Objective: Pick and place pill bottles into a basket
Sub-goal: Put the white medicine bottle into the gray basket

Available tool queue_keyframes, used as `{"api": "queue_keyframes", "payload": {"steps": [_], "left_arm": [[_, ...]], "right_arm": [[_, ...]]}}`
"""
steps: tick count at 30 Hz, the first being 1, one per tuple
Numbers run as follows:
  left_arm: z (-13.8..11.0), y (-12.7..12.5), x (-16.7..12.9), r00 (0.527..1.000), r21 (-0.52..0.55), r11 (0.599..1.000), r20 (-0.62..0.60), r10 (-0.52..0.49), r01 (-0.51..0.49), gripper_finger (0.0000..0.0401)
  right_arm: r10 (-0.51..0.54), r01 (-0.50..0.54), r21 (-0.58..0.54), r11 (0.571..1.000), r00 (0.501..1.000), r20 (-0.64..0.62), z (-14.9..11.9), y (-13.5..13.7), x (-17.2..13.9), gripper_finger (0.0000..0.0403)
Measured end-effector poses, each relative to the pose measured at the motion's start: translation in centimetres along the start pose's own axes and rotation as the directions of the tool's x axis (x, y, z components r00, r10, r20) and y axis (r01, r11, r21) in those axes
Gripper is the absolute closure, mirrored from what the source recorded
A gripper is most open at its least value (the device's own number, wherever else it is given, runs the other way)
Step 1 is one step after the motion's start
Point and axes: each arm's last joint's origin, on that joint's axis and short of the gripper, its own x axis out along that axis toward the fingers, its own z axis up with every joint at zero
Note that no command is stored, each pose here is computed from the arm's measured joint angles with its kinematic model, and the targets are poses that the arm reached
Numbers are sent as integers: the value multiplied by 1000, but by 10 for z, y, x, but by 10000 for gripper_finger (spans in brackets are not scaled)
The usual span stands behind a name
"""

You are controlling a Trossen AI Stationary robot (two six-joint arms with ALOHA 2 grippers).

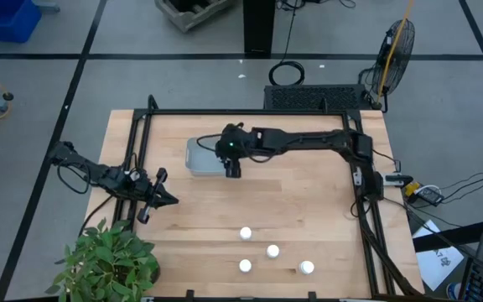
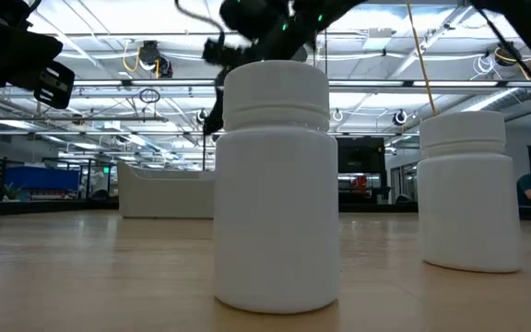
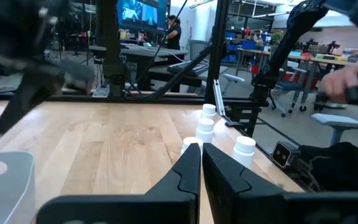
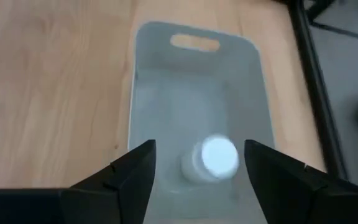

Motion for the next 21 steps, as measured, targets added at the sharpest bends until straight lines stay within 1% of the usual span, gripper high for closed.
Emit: {"api": "queue_keyframes", "payload": {"steps": [3, 6, 8, 9, 13, 15, 18, 21], "left_arm": [[0, 0, 0, 1000, 0, 1000, -1, 0, 0, 377], [0, 0, 0, 1000, 0, 1000, -1, 0, 0, 377], [0, 0, 0, 1000, 0, 1000, 0, 0, 0, 377], [0, 0, 0, 1000, 0, 1000, -1, 0, 0, 377], [0, 0, 0, 1000, 0, 1000, 0, 0, 0, 377], [0, 0, 0, 1000, 0, 1000, 0, 0, 0, 377], [0, 0, 0, 1000, 0, 1000, -1, 0, 0, 377], [0, 0, 0, 1000, 0, 1000, -1, 0, 0, 377]], "right_arm": [[46, -46, 7, 999, 999, -21, 7, 18, -30, 165], [174, -175, -4, 985, 984, -33, 10, 47, -56, 165], [229, -230, -25, 973, 973, -31, 6, 70, -67, 165], [240, -242, -45, 969, 970, -48, 2, 82, -70, 165], [200, -212, -154, 965, 976, -89, -17, 134, -82, 165], [193, -203, -178, 963, 979, -72, -25, 157, -90, 165], [176, -184, -162, 969, 982, -65, -36, 178, -107, 165], [171, -174, -105, 979, 984, -43, -48, 191, -127, 165]]}}
